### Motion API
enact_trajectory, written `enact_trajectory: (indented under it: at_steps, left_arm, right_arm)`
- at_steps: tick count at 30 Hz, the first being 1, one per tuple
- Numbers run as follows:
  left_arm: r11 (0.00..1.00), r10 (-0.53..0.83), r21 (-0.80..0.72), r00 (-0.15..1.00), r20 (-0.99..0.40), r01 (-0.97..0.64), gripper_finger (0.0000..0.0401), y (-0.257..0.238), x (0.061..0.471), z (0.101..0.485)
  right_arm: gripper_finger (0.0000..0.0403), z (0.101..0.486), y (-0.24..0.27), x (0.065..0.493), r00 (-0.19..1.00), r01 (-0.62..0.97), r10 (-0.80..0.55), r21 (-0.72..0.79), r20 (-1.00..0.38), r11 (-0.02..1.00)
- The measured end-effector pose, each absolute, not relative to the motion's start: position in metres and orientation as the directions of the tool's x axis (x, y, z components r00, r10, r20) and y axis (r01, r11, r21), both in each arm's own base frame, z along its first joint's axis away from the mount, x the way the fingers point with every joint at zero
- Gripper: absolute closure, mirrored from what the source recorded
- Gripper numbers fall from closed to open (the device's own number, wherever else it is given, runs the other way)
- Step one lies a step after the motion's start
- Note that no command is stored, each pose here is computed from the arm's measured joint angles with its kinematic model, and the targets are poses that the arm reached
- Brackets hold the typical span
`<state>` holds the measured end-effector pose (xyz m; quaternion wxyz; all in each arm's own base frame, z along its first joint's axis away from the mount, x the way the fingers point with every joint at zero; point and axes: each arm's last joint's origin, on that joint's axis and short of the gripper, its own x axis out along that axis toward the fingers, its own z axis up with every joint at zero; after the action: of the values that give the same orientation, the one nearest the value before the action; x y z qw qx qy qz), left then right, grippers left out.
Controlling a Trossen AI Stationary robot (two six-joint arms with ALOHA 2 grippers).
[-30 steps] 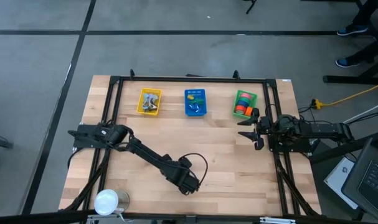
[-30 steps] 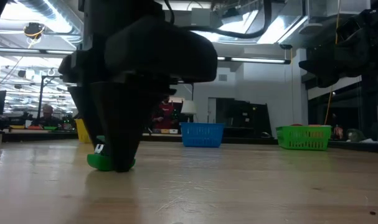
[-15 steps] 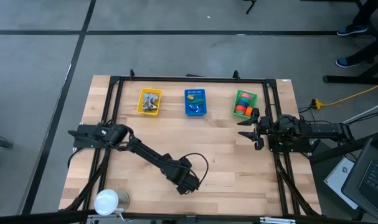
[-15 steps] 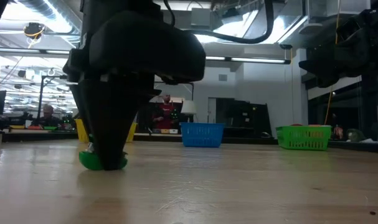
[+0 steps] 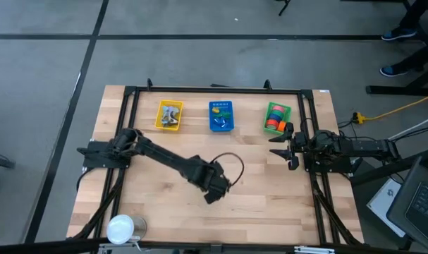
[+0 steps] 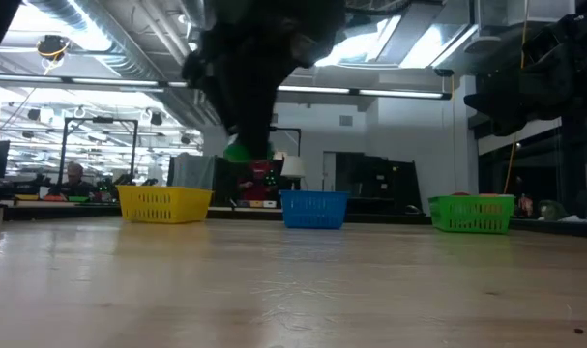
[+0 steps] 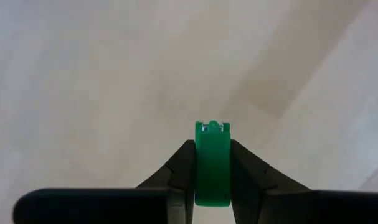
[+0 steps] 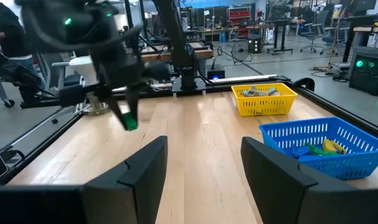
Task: Pick and place Stapler, Stapler remover, tape
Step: Put the green stapler into the blue basket
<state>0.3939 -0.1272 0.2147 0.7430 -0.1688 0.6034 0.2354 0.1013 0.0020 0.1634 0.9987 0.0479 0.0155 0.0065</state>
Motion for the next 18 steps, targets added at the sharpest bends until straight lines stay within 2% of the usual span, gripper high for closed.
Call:
enact_trajectory:
  at_steps: [7,18]
  left_arm:
    - [0.853,0.21,0.063,0.229,-0.951,-0.519,0.0343,-0.09,0.4,0.235]
    - [0.882,0.254,0.087,0.313,-0.915,-0.463,0.0343,-0.036,0.419,0.239]
  right_arm:
    - [0.0192,0.163,0.002,0.101,0.999,-0.012,0.015,0.096,-0.03,0.995]
    - [0.0192,0.163,0.002,0.101,0.999,-0.012,0.015,0.096,-0.03,0.995]
